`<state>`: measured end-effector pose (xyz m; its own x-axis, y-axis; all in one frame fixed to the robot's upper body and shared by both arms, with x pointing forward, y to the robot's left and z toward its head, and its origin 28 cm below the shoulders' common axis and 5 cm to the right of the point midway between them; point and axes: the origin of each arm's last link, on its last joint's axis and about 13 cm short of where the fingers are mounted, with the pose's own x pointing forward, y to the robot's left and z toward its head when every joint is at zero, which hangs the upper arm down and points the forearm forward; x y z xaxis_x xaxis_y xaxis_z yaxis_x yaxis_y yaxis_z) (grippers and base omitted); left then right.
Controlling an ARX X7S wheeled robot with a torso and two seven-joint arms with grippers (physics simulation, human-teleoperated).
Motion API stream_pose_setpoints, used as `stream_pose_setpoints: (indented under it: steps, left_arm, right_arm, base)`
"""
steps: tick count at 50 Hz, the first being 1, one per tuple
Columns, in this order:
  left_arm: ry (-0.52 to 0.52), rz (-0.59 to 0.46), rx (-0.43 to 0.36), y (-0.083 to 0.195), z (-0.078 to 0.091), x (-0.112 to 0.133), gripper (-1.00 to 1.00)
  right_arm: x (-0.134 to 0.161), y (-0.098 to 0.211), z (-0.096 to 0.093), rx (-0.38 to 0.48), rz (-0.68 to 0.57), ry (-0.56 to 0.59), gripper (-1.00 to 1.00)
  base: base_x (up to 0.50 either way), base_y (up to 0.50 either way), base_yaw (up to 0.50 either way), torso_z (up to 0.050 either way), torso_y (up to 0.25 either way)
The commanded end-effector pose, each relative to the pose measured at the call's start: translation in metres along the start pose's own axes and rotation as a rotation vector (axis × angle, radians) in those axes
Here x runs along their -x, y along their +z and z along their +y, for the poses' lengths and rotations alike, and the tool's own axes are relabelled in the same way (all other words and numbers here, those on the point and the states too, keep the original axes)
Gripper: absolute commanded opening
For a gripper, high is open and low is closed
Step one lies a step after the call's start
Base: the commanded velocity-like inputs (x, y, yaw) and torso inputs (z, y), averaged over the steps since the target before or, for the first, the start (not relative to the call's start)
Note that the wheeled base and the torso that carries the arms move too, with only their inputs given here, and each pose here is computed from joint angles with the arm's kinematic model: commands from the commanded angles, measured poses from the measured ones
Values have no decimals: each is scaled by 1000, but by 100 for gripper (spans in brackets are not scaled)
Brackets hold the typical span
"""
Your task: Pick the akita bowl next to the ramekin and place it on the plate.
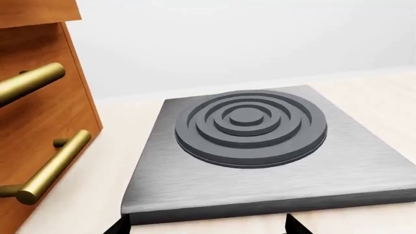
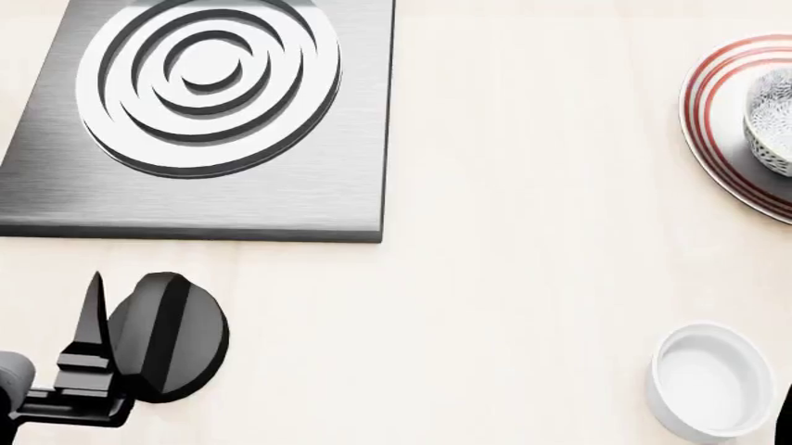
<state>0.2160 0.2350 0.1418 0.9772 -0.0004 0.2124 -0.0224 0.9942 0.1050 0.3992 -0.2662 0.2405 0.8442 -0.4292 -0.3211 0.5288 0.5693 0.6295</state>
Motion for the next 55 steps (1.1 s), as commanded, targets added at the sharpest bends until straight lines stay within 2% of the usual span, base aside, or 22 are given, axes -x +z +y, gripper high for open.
stream_pose_setpoints:
  steps: [1, 7, 8, 19, 21, 24, 28, 29, 30, 33, 36, 40, 41, 47, 55]
  left_arm:
    - [3, 3, -1, -1, 0, 0, 100]
    - [5, 5, -2, -2, 1, 0, 100]
    - [5, 5, -3, -2, 1, 1, 100]
    - [4, 6, -3, -2, 0, 0, 100]
    - [4, 5, -3, -2, 0, 0, 100]
    - [7, 9, -1, -3, 1, 0, 100]
    - [6, 10, -1, -3, 0, 0, 100]
    - [5, 10, -1, -3, 0, 0, 100]
    - [4, 10, 0, -3, 0, 0, 100]
    - [1, 10, 1, -3, -1, 0, 100]
    - [1, 10, 0, -3, -1, 0, 100]
    - [0, 13, 2, -4, -1, 1, 100]
    - [1, 13, 2, -4, -1, 1, 100]
    - [2, 12, 4, -4, -1, 2, 100]
    - [1, 11, 4, -4, -1, 2, 100]
  right_arm:
    - [-1, -1, -3, -18, 1, 5, -100]
    - [-2, -2, -5, -22, 1, 5, -100]
    - [-2, -2, -6, -24, 1, 2, 100]
    - [-1, 1, -2, -16, -15, 39, 100]
    - [0, 3, 1, 35, -35, 52, 100]
    - [3, 8, 14, 251, -118, 90, 100]
    - [6, 17, 31, 394, -247, 137, 100]
    - [7, 18, 33, 397, -267, 143, 100]
    - [7, 19, 35, 451, -297, 143, 100]
    - [8, 18, 40, 525, -342, 165, 100]
    - [14, 10, 37, 579, -369, 188, 100]
    - [22, 0, 29, 591, -389, 202, 100]
    - [23, -3, 26, 627, -408, 190, 100]
    - [35, -13, 19, 682, -461, 220, 100]
    - [54, -28, 7, 703, -487, 276, 100]
  base:
    - [0, 0, 0, 0, 0]
    - [0, 0, 0, 0, 0]
    - [0, 0, 0, 0, 0]
    - [0, 0, 0, 0, 0]
    - [0, 0, 0, 0, 0]
    - [0, 0, 0, 0, 0]
    - [0, 0, 0, 0, 0]
    - [0, 0, 0, 0, 0]
    - [0, 0, 0, 0, 0]
    - [0, 0, 0, 0, 0]
    - [0, 0, 0, 0, 0]
    - [0, 0, 0, 0, 0]
    - [0, 0, 0, 0, 0]
    - [0, 0, 0, 0, 0]
    - [0, 0, 0, 0, 0]
